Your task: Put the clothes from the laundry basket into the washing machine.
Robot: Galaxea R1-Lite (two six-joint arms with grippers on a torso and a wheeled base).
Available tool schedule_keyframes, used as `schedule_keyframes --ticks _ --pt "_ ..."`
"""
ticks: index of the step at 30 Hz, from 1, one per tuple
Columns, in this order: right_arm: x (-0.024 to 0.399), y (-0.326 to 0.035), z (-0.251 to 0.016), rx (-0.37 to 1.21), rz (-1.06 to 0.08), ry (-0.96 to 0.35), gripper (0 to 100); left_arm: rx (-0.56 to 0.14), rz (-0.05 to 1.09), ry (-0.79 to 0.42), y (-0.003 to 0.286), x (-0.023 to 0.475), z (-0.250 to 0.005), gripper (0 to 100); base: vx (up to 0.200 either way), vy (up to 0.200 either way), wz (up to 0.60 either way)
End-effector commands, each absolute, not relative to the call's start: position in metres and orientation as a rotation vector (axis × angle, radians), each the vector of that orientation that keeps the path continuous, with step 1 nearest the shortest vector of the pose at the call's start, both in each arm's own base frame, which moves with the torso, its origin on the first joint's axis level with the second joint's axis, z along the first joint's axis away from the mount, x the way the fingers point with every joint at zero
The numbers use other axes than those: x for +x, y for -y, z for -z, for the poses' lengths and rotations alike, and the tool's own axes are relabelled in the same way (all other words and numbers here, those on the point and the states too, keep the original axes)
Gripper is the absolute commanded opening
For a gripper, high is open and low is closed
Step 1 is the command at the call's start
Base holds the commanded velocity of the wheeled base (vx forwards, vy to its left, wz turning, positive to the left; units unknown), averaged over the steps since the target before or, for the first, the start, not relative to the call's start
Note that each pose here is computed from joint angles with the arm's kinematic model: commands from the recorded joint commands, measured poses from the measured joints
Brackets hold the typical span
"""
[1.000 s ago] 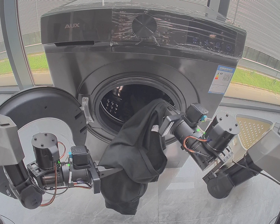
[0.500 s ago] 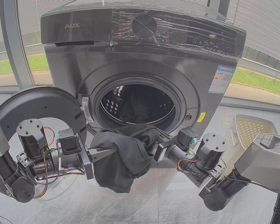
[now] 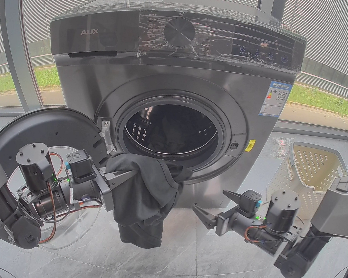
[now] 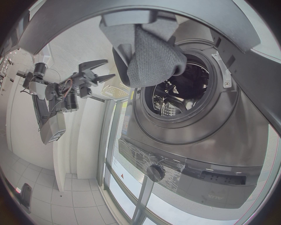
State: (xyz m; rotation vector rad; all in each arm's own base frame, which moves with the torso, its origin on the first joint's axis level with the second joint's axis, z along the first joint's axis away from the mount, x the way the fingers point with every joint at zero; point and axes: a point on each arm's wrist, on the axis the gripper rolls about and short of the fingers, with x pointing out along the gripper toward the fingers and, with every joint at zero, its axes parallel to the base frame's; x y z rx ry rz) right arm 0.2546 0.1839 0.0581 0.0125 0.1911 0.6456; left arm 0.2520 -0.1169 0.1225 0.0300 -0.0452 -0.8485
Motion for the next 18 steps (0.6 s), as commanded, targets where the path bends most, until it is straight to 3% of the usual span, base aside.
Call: schedule_keyframes --ticks 1,4,6,18 --pt "0.227 -0.13 -0.085 0.011 -0.559 -0.168 100 0.033 0.756 0.089 0.111 0.248 -0.135 0 0.0 0.0 0.0" --pt "0.22 -0.121 -0.09 0.018 -0.546 -0.161 100 0.028 0.684 0.099 0.109 0.247 -0.138 0 0.0 0.0 0.0" --pt "0.222 -0.112 -0.096 0.03 -0.51 -0.134 100 0.017 0.562 0.075 0.109 0.247 -0.134 0 0.0 0.0 0.0" --pt "0.229 -0.101 -0.1 0.038 -0.454 -0.098 100 0.035 0.544 0.03 0.104 0.237 -0.125 0 0.0 0.0 0.0"
